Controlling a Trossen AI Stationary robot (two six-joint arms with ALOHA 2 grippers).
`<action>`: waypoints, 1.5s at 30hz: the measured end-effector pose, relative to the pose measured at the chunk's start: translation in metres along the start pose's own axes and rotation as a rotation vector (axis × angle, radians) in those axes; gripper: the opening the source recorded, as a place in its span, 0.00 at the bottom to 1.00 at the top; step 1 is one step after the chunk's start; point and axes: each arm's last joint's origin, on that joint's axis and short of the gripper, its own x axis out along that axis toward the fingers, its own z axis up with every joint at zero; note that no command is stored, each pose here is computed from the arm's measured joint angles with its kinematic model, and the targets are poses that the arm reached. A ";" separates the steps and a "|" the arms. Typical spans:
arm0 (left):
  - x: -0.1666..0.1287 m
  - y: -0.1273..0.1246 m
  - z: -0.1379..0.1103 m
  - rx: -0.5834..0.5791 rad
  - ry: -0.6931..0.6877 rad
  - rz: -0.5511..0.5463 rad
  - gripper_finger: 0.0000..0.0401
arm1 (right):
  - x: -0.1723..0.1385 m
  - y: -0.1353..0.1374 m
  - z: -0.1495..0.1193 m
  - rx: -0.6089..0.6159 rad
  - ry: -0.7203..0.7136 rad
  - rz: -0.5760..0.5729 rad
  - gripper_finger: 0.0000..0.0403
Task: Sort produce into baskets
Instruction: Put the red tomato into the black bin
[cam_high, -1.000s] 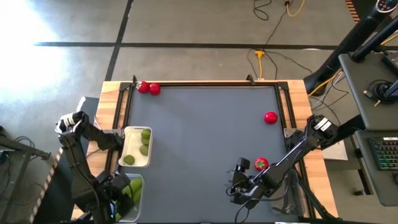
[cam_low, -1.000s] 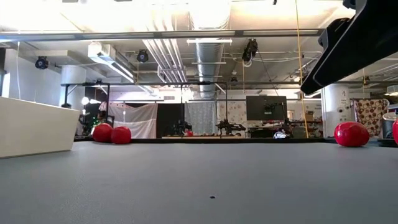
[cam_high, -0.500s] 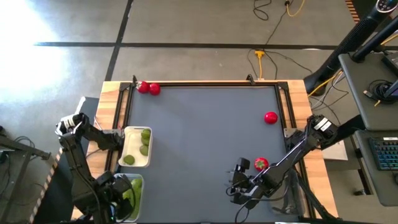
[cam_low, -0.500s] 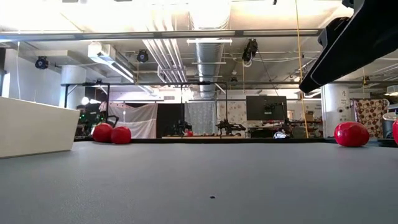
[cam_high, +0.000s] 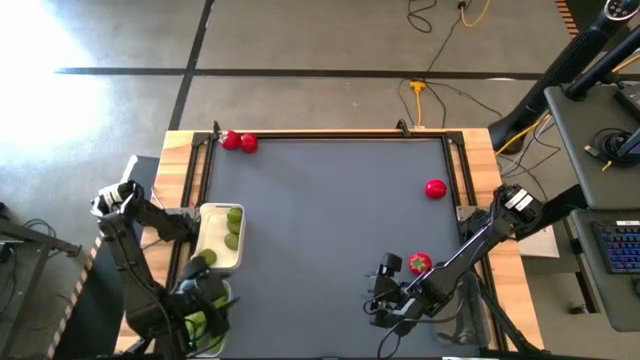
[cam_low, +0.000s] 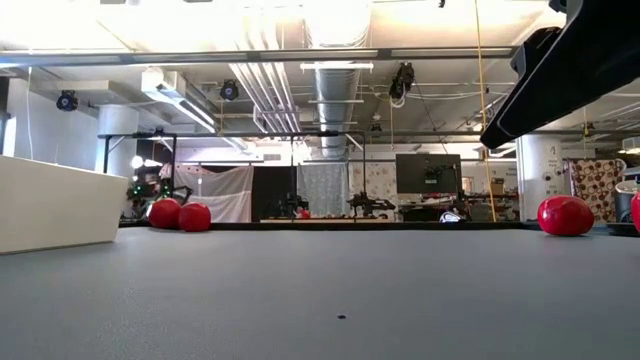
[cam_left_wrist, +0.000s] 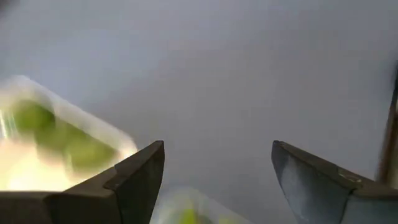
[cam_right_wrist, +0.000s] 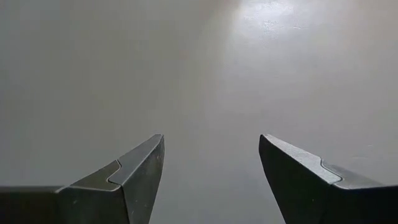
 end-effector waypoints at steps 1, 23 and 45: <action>0.002 0.000 0.004 0.011 -0.077 0.004 0.69 | 0.000 0.000 0.000 0.001 -0.001 -0.002 0.63; 0.070 0.021 0.087 0.099 -0.443 0.382 0.69 | -0.034 -0.031 0.031 0.067 0.157 -0.242 0.56; 0.078 -0.001 0.095 0.034 -0.376 0.224 0.69 | -0.037 -0.083 0.033 0.209 0.785 -0.392 0.95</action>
